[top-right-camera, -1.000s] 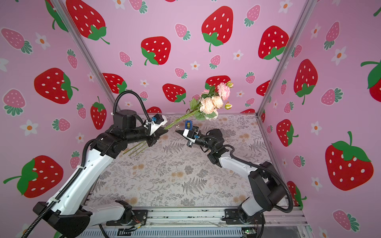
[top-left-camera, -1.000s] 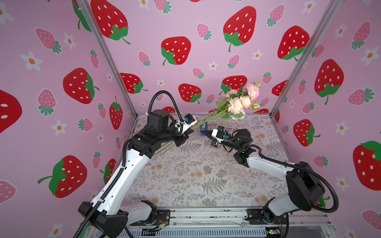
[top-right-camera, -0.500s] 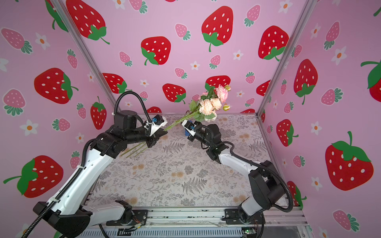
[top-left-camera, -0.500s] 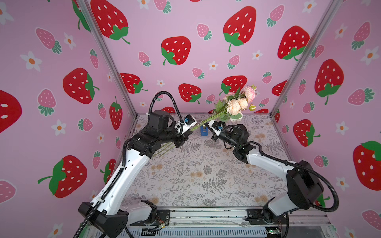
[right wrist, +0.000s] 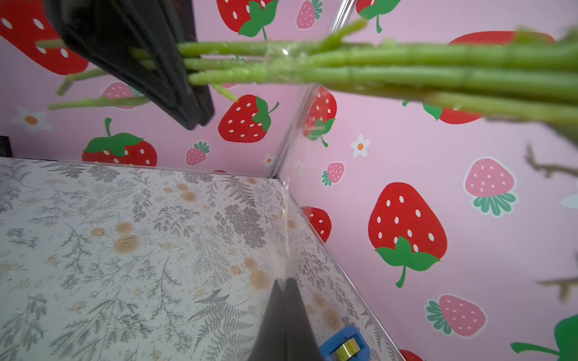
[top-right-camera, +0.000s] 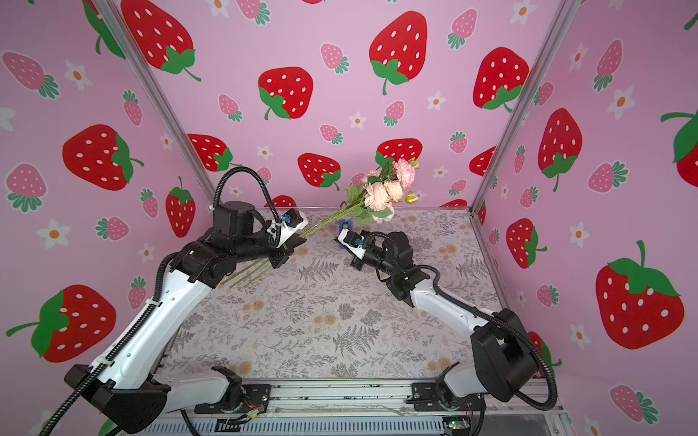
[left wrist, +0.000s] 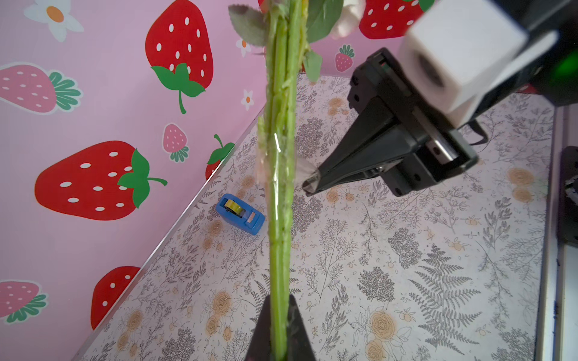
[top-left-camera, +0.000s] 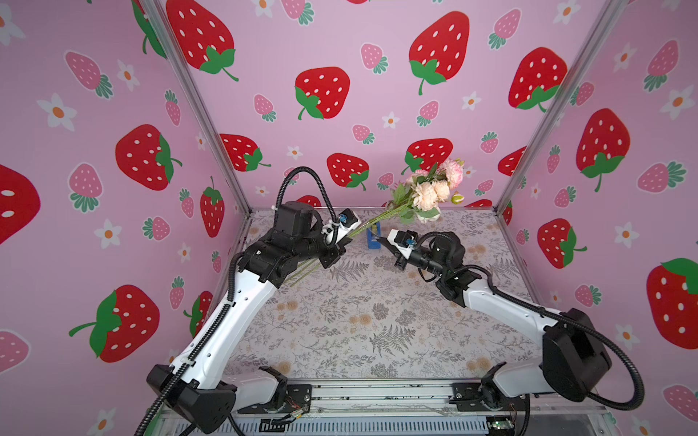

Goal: Wrap bouquets with tape
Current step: Wrap the tape around the bouquet.

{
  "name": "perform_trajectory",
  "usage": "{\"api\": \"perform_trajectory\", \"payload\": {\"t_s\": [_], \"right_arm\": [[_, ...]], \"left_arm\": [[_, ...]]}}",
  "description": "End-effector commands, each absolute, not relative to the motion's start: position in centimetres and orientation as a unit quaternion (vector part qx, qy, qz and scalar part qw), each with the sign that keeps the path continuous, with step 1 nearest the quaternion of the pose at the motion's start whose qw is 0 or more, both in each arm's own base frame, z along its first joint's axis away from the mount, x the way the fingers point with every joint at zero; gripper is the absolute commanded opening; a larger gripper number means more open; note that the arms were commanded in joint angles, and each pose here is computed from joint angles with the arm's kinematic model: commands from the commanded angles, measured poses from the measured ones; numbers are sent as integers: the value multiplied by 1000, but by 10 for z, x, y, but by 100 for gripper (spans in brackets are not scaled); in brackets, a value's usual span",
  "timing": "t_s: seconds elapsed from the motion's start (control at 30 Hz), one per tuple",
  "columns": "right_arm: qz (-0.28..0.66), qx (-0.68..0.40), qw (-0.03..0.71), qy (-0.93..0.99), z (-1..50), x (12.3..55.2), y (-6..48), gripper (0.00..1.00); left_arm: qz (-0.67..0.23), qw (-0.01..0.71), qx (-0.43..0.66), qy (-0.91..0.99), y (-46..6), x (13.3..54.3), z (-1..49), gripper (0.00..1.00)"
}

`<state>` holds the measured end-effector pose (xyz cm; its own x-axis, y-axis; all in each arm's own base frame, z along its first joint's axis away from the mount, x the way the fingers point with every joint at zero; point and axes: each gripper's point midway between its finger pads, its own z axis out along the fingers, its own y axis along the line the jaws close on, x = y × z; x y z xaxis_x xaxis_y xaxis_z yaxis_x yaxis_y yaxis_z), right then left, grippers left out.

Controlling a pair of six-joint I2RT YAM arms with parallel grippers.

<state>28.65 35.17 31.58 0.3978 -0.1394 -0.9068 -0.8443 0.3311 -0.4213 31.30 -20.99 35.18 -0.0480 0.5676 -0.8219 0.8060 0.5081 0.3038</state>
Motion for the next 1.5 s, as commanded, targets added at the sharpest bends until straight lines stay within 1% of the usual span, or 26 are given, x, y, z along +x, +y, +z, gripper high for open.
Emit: {"api": "perform_trajectory", "payload": {"t_s": [0.0,0.07,0.17,0.37,0.5,0.53,0.63,0.9,0.97,1.07,1.1,1.13,1.27,1.37,1.47], "right_arm": [[327,-544,637,437,328,245,357,0],[347,-546,639,417,342,233,359,0],[368,-540,643,399,365,225,361,0],[380,-536,657,370,402,224,366,0],[367,-511,671,393,416,243,371,0],[363,-504,671,404,418,250,373,0],[347,-487,664,449,419,272,378,0],[290,-459,612,575,378,328,391,0],[273,-440,611,599,378,343,391,0],[249,-429,624,604,388,357,391,17],[240,-429,628,604,391,362,391,25],[229,-423,636,604,399,367,390,29],[171,-411,654,612,417,391,385,34],[119,-394,674,613,431,408,375,41],[89,-382,691,607,450,413,361,41]], "left_arm": [[-93,519,473,706,-208,327,358,0],[-78,508,476,713,-204,330,347,0],[-54,490,486,722,-198,333,327,0],[-13,450,515,730,-189,334,296,0],[2,420,559,715,-192,325,276,0],[24,412,565,714,-189,326,270,0],[49,402,586,702,-189,324,263,0],[56,441,589,675,-197,326,276,0],[54,441,590,674,-197,326,275,0],[52,440,591,674,-197,325,272,0],[51,439,592,674,-196,325,271,0],[50,437,593,675,-197,324,270,0],[44,438,589,678,-197,321,270,0],[42,433,585,685,-194,320,265,0],[19,435,571,696,-193,318,266,0]]}}
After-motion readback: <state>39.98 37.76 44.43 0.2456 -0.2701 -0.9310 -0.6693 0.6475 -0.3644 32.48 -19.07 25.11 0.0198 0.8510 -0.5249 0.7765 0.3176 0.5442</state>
